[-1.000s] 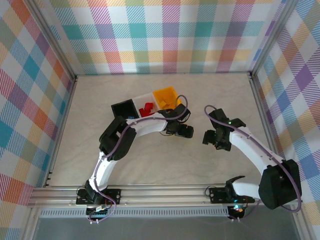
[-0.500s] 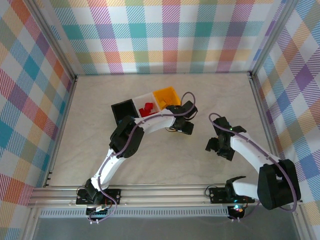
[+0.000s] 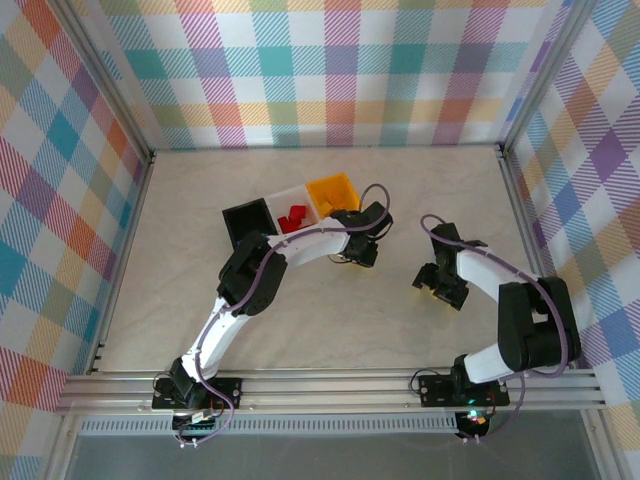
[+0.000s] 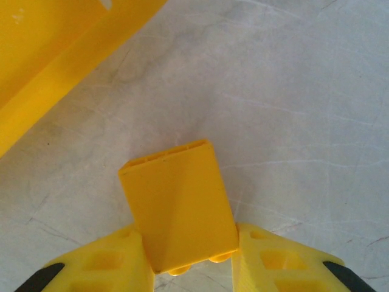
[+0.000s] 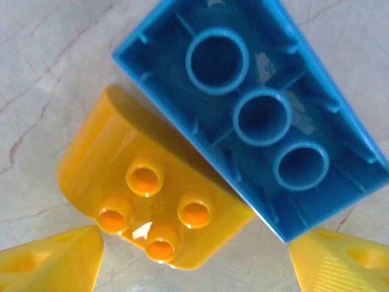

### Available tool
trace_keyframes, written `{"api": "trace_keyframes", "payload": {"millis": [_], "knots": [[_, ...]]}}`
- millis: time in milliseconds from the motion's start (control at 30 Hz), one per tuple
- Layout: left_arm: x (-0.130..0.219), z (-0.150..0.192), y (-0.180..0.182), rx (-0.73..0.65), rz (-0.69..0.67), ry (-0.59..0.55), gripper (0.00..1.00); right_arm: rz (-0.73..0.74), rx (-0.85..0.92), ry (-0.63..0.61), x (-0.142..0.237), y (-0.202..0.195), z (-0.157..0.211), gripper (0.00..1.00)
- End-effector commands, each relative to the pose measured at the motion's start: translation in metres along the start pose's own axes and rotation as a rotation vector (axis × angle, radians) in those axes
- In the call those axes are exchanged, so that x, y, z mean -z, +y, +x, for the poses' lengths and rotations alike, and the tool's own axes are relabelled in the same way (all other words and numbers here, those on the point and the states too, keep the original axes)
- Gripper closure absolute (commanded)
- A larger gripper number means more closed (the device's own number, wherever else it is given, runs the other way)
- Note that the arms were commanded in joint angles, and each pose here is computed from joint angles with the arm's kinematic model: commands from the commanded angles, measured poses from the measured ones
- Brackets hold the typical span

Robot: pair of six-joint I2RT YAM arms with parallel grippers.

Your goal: Sort the legos into containers by color

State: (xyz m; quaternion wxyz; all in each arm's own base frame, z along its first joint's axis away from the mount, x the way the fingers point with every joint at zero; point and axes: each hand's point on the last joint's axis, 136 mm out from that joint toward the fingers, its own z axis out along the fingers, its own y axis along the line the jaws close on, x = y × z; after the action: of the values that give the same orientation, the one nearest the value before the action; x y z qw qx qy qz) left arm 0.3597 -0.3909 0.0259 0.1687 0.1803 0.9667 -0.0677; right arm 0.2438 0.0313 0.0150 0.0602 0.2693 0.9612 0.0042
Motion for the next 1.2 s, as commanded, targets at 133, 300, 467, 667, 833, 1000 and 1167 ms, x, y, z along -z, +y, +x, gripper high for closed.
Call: {"api": "trace_keyframes", "payload": {"millis": [133,300,467,667,833,1000,1167], "knots": [[0.029,0.004,0.008,-0.021,0.034,-0.016,0.7,-0.03,0.022,-0.082,0.004,0.02,-0.041,0.2],[0.059,-0.008,0.02,-0.014,0.035,-0.057,0.7,-0.059,0.031,-0.062,0.0,0.032,-0.046,0.23],[0.081,-0.029,0.04,0.012,0.024,-0.102,0.7,-0.089,0.026,-0.03,-0.008,0.037,-0.04,0.32],[0.092,-0.06,0.07,0.047,-0.016,-0.137,0.7,-0.12,0.046,0.001,-0.01,0.037,-0.027,0.32],[0.081,-0.089,0.092,0.078,-0.038,-0.147,0.7,-0.143,0.082,0.032,-0.014,0.043,-0.012,0.32],[0.064,-0.112,0.104,0.092,-0.055,-0.133,0.58,-0.122,0.141,0.054,-0.016,0.05,-0.001,0.33],[0.059,-0.115,0.111,0.103,-0.063,-0.12,0.38,-0.1,0.171,0.062,-0.015,0.05,0.007,0.34]]}}
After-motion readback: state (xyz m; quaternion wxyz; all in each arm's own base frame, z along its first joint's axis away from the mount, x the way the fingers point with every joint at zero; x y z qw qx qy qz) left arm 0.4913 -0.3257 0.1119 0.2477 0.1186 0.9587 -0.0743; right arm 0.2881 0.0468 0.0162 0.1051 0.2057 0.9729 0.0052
